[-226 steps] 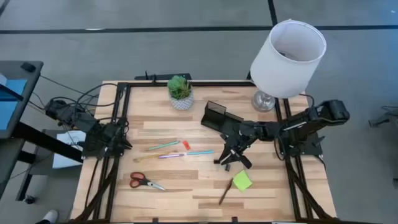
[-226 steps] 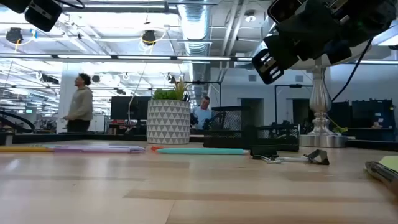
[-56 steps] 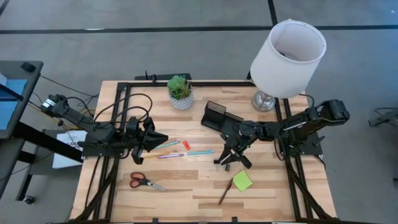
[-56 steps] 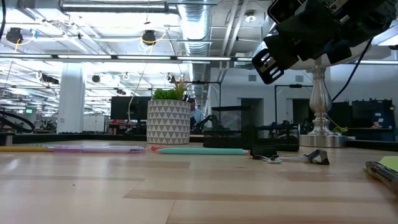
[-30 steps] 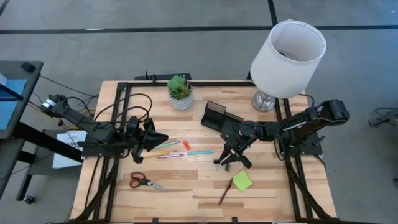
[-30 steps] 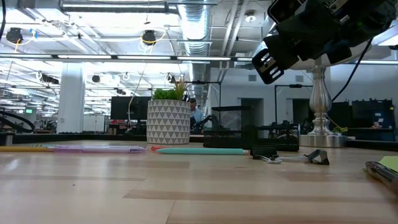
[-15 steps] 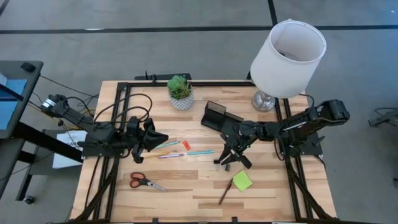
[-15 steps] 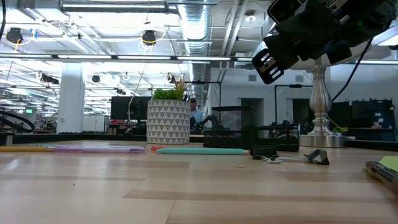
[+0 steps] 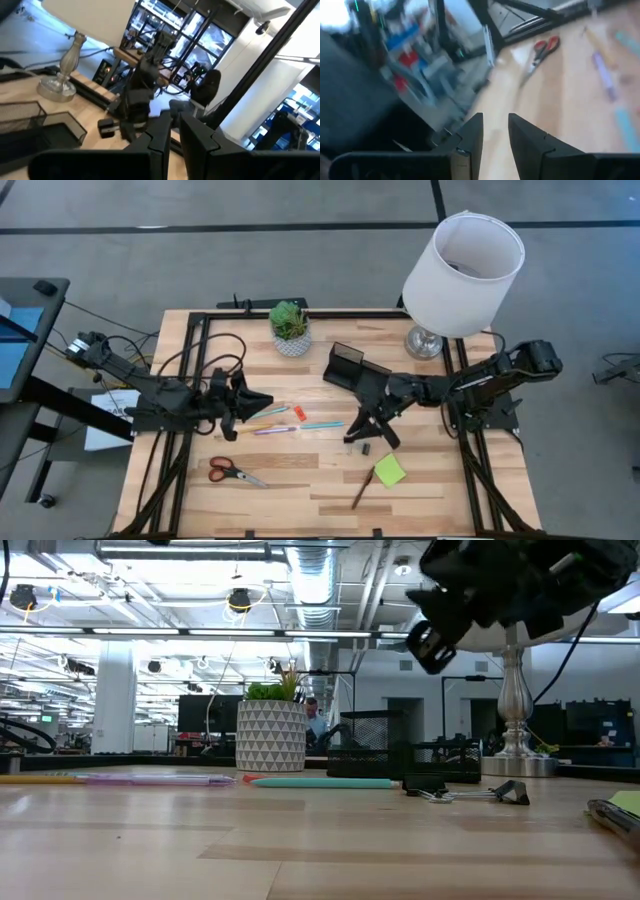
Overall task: Pick and place office supplies into organizer
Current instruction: Put the black scissors into the black desk organizer
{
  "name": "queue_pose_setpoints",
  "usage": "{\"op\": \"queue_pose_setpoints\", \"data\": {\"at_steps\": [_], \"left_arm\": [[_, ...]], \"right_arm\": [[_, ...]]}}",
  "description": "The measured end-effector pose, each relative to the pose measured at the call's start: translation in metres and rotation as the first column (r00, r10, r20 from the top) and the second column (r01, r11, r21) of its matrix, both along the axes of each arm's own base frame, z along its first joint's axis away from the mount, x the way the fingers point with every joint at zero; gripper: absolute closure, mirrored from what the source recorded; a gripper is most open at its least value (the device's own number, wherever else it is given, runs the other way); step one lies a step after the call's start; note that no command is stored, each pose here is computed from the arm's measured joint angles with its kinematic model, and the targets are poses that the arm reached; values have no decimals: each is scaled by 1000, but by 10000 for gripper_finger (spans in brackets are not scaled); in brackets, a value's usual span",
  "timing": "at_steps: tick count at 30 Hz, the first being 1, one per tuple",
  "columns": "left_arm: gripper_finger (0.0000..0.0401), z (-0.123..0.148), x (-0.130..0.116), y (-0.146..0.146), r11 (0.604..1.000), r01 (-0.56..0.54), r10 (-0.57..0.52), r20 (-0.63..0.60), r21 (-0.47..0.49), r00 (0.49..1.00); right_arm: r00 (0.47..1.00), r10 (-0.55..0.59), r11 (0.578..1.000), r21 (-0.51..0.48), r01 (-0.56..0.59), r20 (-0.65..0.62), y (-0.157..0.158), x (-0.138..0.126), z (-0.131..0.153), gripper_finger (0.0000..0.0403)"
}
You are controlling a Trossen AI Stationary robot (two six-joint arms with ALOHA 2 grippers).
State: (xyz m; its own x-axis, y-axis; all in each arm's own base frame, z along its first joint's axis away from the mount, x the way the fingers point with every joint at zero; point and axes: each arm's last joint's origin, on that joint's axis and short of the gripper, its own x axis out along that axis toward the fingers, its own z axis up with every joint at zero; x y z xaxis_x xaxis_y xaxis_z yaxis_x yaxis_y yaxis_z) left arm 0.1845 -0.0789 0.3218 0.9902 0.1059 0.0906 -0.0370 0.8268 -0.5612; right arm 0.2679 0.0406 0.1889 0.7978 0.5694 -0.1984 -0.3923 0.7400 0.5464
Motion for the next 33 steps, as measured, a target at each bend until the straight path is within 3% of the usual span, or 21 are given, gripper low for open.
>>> {"op": "queue_pose_setpoints", "data": {"at_steps": [3,6,10,14,17,21,26,29,33], "left_arm": [[369,0,0,0,1000,1,-1,2,-14,1000],[369,0,0,0,1000,10,-10,3,-7,1000],[369,1,0,-1,999,34,-34,6,-6,999],[369,1,0,-1,999,32,-32,3,16,999],[369,10,0,-1,998,34,-30,-69,55,997],[369,35,3,-2,990,54,-17,-265,131,964],[368,79,8,-5,972,106,-13,-401,211,916],[356,95,7,-5,949,142,13,-483,282,876],[317,105,2,-2,936,168,37,-561,310,827]], "right_arm": [[992,-54,965,250,82,-116,0,1,6,316],[976,-100,903,395,171,-194,-3,3,10,316],[961,-149,855,457,243,-233,-2,4,12,316],[931,-199,769,540,343,-307,2,4,12,316],[913,-266,737,545,400,-311,1,5,12,316],[935,-278,779,519,353,-218,2,7,19,316],[972,-217,844,517,140,92,7,20,68,316],[950,-171,871,490,21,262,10,29,108,316],[896,-64,935,341,-101,440,17,36,150,316]]}}
